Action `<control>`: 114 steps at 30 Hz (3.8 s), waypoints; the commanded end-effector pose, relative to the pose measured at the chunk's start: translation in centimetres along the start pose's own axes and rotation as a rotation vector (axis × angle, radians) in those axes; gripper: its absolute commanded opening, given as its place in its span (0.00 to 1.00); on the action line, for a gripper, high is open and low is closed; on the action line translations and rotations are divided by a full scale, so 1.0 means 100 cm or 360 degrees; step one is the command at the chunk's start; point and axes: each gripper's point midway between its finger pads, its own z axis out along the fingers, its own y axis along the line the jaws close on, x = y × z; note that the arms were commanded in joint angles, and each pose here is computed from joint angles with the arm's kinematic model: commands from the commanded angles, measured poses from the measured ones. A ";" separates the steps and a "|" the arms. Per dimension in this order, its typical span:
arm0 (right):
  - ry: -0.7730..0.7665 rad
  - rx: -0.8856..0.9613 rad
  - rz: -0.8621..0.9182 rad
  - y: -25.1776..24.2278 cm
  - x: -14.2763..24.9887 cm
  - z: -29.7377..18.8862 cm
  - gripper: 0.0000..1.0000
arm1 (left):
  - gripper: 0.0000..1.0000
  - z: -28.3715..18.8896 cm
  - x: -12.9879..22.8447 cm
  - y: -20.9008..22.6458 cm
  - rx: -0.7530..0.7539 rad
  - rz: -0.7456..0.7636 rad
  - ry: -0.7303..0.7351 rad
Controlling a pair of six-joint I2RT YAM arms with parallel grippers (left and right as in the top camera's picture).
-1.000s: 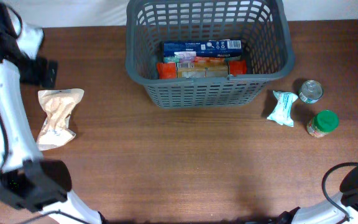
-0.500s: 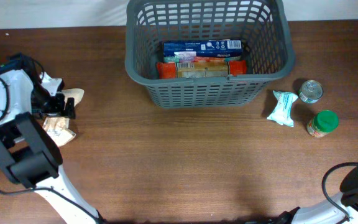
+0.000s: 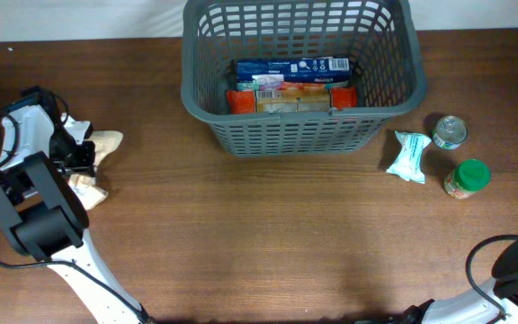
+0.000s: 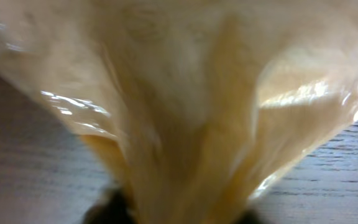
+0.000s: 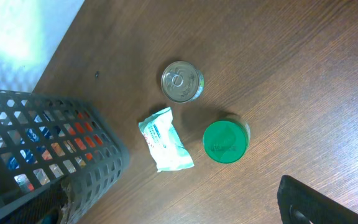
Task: Pack container
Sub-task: 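Grasp the clear pastry bag with the left gripper, then move the pastry bag into the basket and open the left gripper, then retract the left arm to the side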
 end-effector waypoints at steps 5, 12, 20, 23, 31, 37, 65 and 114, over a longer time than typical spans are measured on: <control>0.0013 -0.0013 0.0004 0.002 0.002 0.001 0.99 | 0.02 -0.005 0.005 -0.009 0.0111 -0.0072 0.0097; 0.0013 -0.0013 0.0004 0.002 0.002 0.001 0.99 | 0.02 -0.130 -0.040 -0.006 0.0115 -0.0097 -0.0276; 0.0013 -0.0013 0.0004 0.002 0.002 0.001 0.99 | 0.01 -0.338 -0.090 -0.060 0.0088 0.0172 -0.1348; 0.0013 -0.0013 0.0004 0.002 0.002 0.001 0.99 | 0.02 -0.412 -0.090 -0.114 0.0027 0.0605 -0.1750; 0.0013 -0.0013 0.0004 0.002 0.002 0.001 0.99 | 0.02 -0.480 -0.064 -0.302 -0.0379 0.1888 -0.2187; 0.0013 -0.0013 0.0004 0.002 0.002 0.001 0.99 | 0.02 -0.450 -0.059 -0.398 -0.0507 0.2375 -0.2122; 0.0013 -0.0013 0.0004 0.002 0.002 0.001 0.99 | 0.02 -0.179 -0.080 -0.509 -0.0069 0.2481 -0.1093; -0.0309 -0.0075 -0.0112 0.014 -0.048 -0.004 0.99 | 0.99 -0.451 -0.048 -0.157 -0.0314 0.0340 -0.1720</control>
